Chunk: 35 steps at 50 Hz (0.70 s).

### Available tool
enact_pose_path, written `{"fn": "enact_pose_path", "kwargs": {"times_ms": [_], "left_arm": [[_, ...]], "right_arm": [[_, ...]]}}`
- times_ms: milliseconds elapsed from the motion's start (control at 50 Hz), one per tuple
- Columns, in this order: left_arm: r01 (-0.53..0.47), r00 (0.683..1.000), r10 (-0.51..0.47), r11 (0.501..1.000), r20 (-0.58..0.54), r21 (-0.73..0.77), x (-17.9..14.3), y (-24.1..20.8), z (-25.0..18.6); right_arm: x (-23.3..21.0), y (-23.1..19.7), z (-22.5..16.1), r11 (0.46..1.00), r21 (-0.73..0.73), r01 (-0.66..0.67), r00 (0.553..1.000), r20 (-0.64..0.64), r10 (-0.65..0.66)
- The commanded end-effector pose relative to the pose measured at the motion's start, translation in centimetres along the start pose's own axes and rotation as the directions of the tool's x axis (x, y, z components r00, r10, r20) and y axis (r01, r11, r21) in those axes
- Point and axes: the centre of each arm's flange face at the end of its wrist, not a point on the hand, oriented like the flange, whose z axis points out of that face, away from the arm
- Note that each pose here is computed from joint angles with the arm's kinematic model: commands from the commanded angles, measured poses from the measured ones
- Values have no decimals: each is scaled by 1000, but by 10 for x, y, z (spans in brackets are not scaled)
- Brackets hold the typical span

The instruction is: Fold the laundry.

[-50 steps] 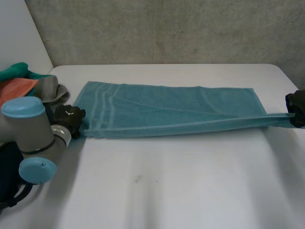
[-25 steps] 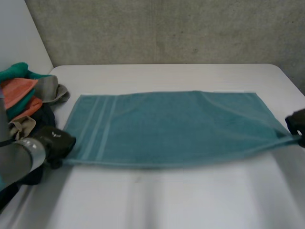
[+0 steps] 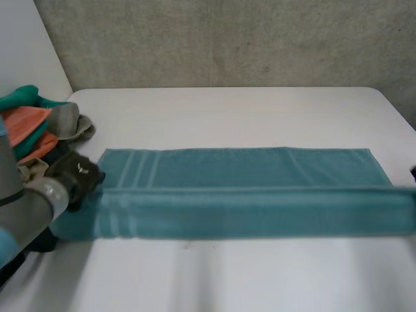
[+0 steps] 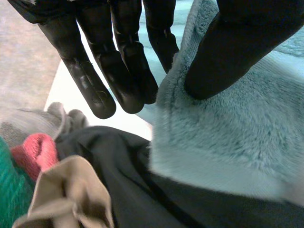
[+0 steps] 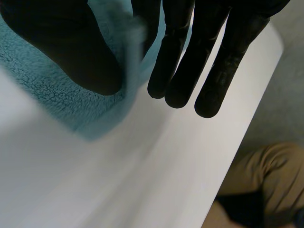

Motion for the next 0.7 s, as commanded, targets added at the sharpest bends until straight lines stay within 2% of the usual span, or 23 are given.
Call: {"fn": "enact_pose_path", "kwargs": {"times_ms": [20,260,380,560,700], "left_arm": [[25,994,-30,999,102,48,-3,-12,61],[-24,965,-37,973,261,229,2,-46,126],[-31,959,-38,970,280,240,8,-47,146],[-75,958,4,969,288,237,19,-43,160],[-88,941,-4,963,339,255,21,-50,160]], "right_arm": [[-7,-33,38,992,119,29,994,-105,-17],[-7,-54,92,975,200,98,956,-292,-36],[-6,-55,114,964,237,118,939,-343,-30],[-5,-64,120,955,265,135,927,-374,-27],[1,-74,115,948,284,147,907,-420,-15]]}}
